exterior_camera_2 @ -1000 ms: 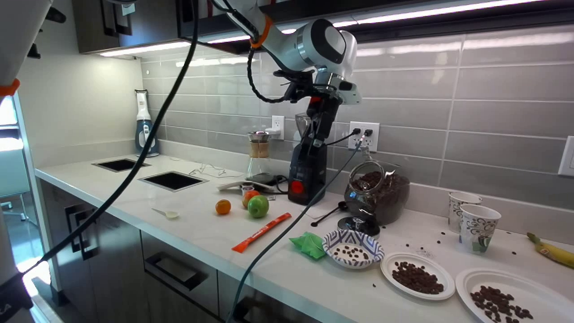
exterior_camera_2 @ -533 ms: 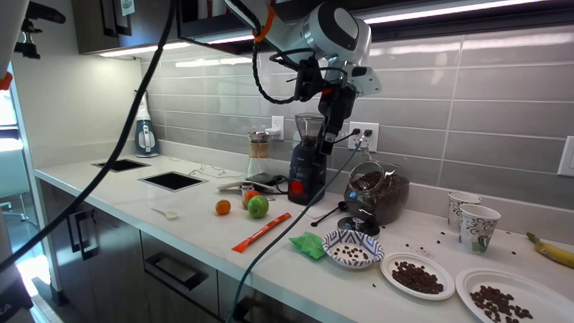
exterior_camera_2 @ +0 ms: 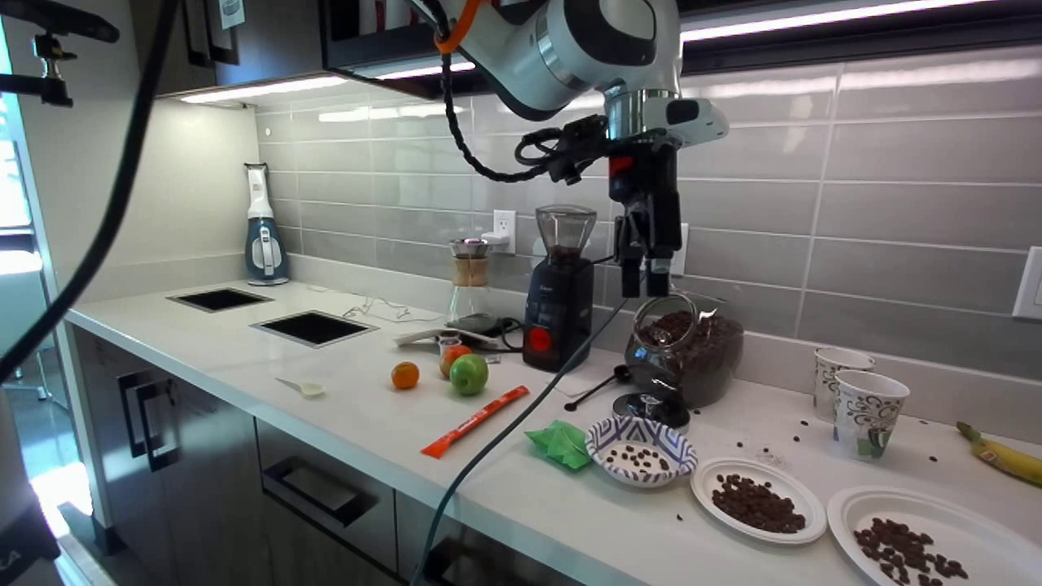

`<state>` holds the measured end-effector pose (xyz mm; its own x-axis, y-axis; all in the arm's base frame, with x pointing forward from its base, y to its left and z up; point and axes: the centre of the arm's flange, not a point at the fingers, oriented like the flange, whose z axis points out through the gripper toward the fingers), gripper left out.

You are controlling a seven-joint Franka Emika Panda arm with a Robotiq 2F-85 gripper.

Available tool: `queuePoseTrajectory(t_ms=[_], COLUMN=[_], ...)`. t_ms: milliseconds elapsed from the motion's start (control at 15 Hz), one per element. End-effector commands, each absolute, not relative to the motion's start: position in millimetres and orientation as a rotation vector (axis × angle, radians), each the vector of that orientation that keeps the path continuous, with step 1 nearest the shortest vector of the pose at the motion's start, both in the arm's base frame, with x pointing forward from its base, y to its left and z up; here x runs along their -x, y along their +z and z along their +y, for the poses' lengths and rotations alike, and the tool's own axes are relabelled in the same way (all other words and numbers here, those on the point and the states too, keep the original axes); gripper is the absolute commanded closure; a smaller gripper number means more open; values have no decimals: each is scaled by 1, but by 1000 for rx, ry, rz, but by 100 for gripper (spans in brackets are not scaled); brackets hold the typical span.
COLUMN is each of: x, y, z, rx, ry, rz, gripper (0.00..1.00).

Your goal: Use the black spoon to place some coffee beans from the glass container on the white plate on the left.

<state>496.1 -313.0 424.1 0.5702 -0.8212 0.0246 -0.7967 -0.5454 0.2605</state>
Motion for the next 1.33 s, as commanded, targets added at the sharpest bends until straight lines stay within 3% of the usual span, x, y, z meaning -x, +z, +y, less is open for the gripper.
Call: queuePoseTrajectory(t_ms=[0, 533, 1267], x=[-472, -472, -481], y=[419, 417, 410], z=[-325, -350, -367], rx=[-2726, -3015, -2953], ry=[51, 154, 231], rz=[-1221, -866, -336], gripper=[0, 0, 0])
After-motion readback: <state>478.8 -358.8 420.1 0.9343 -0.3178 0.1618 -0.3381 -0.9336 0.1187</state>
